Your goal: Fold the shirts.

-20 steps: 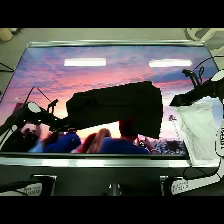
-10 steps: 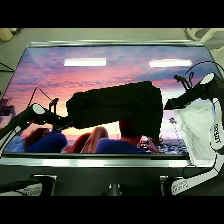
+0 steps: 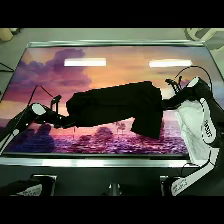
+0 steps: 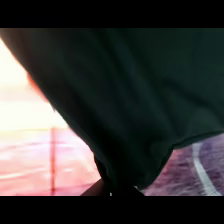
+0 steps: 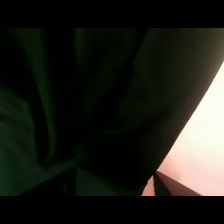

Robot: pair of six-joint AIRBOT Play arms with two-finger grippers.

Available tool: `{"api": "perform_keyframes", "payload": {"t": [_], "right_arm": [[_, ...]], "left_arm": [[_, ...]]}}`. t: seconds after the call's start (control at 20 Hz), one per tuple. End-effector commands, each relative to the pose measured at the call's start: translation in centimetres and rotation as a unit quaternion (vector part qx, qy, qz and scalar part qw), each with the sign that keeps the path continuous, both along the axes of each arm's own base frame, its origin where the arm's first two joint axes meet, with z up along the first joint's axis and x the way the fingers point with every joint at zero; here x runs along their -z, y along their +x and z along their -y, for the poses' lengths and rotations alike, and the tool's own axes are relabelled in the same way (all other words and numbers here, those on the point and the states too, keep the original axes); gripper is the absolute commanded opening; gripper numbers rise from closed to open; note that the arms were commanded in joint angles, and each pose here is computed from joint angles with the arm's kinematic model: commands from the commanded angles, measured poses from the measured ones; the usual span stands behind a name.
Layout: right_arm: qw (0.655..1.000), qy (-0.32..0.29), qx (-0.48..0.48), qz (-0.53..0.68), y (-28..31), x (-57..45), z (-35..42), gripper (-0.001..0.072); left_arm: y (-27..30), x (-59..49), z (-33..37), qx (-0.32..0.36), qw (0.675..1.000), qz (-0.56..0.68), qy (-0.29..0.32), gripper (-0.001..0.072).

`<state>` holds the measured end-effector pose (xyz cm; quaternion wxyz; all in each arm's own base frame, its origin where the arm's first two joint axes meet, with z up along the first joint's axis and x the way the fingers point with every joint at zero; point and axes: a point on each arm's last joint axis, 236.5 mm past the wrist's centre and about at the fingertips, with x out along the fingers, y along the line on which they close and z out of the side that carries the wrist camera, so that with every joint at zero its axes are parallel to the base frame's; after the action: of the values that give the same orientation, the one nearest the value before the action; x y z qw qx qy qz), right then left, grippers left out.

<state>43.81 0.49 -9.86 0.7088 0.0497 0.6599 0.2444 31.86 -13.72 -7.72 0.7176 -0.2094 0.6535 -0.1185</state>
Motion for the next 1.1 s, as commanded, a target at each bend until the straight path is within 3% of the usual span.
{"api": "perform_keyframes", "payload": {"t": [0.0, 0.05, 0.1, 0.3, 0.45, 0.55, 0.7, 0.75, 0.8, 0.85, 1.05], "right_arm": [[1.0, -0.002, 0.011, -0.005, 0.2, 0.8, -0.2, 0.0315], [1.0, -0.003, 0.011, -0.004, 0.3, 0.8, -0.2, 0.01], [1.0, -0.003, 0.011, -0.001, 0.4, 0.7, -0.2, 0.0018], [0.997, -0.017, -0.021, 0.078, 1.8, -5.2, 0.1, 0.0016], [0.965, -0.057, -0.011, 0.255, 3.3, -19.0, 0.5, 0.0016], [0.89, -0.099, 0.022, 0.445, 2.5, -33.7, 0.9, 0.0016], [0.651, -0.17, 0.08, 0.735, -8.0, -57.8, 1.3, 0.0018], [0.588, -0.176, 0.096, 0.784, -12.3, -62.4, 1.0, 0.0018], [0.553, -0.175, 0.102, 0.808, -16.3, -64.8, 0.3, 0.0018], [0.542, -0.174, 0.098, 0.816, -18.8, -65.6, -0.4, 0.0018], [0.547, -0.166, 0.085, 0.816, -22.6, -65.4, -1.9, 0.0018]], "left_arm": [[0.1, -0.5, 0.1, 0.009, 1.0, 0.012, 0.005, 0.0025], [0.2, -0.5, 0.1, 0.008, 1.0, 0.014, 0.005, 0.0025], [0.4, -0.7, 0.1, 0.007, 1.0, 0.016, 0.004, 0.0024], [3.8, -6.8, 0.6, 0.012, 0.995, 0.103, -0.005, 0.0023], [7.3, -21.9, -0.5, 0.016, 0.953, 0.301, 0.014, 0.0023], [6.6, -36.0, -2.9, -0.005, 0.887, 0.46, 0.041, 0.0023], [-0.9, -55.8, -7.2, -0.085, 0.74, 0.665, 0.055, 0.0023], [-4.2, -60.1, -7.8, -0.109, 0.697, 0.708, 0.035, 0.0023], [-6.9, -62.9, -8.0, -0.126, 0.665, 0.736, 0.008, 0.0024], [-8.7, -64.3, -7.8, -0.132, 0.647, 0.751, -0.014, 0.0023], [-11.5, -65.5, -7.9, -0.133, 0.627, 0.768, -0.021, 0.0023]]}}
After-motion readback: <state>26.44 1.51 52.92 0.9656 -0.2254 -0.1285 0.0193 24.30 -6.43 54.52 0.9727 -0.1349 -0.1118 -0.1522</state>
